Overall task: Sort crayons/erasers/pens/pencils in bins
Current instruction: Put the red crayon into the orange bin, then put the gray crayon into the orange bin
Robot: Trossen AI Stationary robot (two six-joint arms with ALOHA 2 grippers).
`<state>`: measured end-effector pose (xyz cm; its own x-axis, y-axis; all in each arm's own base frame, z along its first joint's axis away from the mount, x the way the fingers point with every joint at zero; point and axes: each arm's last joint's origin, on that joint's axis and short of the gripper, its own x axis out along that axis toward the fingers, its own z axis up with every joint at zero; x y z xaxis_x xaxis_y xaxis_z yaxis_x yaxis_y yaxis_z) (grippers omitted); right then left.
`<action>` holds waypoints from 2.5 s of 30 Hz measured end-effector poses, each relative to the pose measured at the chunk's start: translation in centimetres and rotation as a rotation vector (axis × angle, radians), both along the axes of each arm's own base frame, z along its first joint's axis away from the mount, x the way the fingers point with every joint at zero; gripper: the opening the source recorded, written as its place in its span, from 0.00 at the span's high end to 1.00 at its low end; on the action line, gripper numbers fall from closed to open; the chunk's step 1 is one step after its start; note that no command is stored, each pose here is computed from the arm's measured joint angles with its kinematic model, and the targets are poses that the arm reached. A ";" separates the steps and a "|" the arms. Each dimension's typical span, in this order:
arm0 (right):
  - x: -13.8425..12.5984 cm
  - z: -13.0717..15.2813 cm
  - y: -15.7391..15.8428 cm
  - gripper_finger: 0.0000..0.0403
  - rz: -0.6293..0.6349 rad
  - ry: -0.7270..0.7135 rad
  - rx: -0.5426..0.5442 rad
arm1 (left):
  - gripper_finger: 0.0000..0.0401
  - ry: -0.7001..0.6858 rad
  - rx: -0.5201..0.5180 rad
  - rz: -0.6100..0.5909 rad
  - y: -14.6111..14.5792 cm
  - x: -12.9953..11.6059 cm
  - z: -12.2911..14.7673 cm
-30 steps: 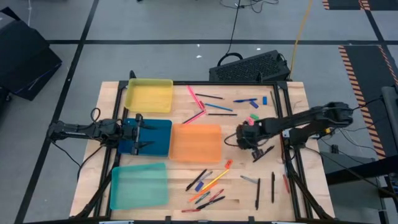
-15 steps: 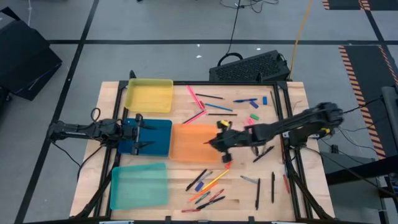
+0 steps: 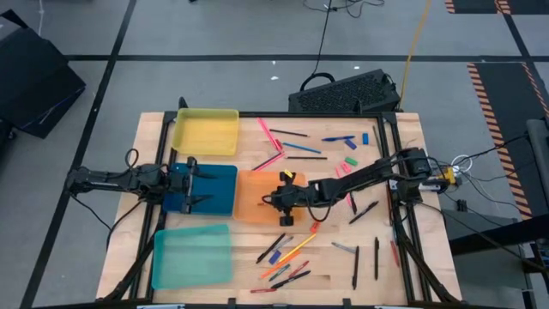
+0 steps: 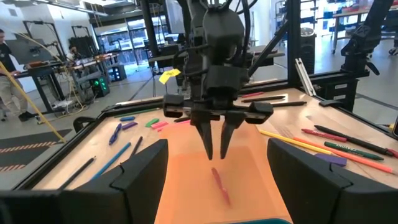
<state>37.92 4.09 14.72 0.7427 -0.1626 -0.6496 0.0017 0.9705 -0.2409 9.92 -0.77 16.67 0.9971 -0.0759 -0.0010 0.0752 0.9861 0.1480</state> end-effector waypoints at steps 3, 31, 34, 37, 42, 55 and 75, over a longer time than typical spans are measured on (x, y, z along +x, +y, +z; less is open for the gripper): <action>-0.5 1.5 0.9 0.67 0.062 -0.019 -0.032 | 0.32 0.000 0.000 0.000 0.0 0.0 0.0; -3.5 -2.1 11.6 0.64 0.268 0.111 0.056 | 0.32 0.000 0.000 0.000 0.0 0.0 0.0; -3.5 -2.3 11.1 0.67 0.256 0.137 0.050 | 0.32 0.000 0.000 0.000 0.0 0.0 0.0; -3.6 -2.4 11.0 0.69 0.267 0.158 0.063 | 0.32 0.000 0.000 0.000 0.0 0.0 0.0; -3.9 -2.9 10.8 0.74 0.289 0.178 0.104 | 0.32 0.000 0.000 0.000 0.0 0.0 0.0; -5.7 -5.0 9.9 0.84 0.317 0.153 0.083 | 0.32 0.000 0.000 0.000 0.0 0.0 0.0; -6.5 -2.8 10.5 0.93 0.353 0.116 0.089 | 0.32 0.000 0.000 0.000 0.0 0.0 0.0</action>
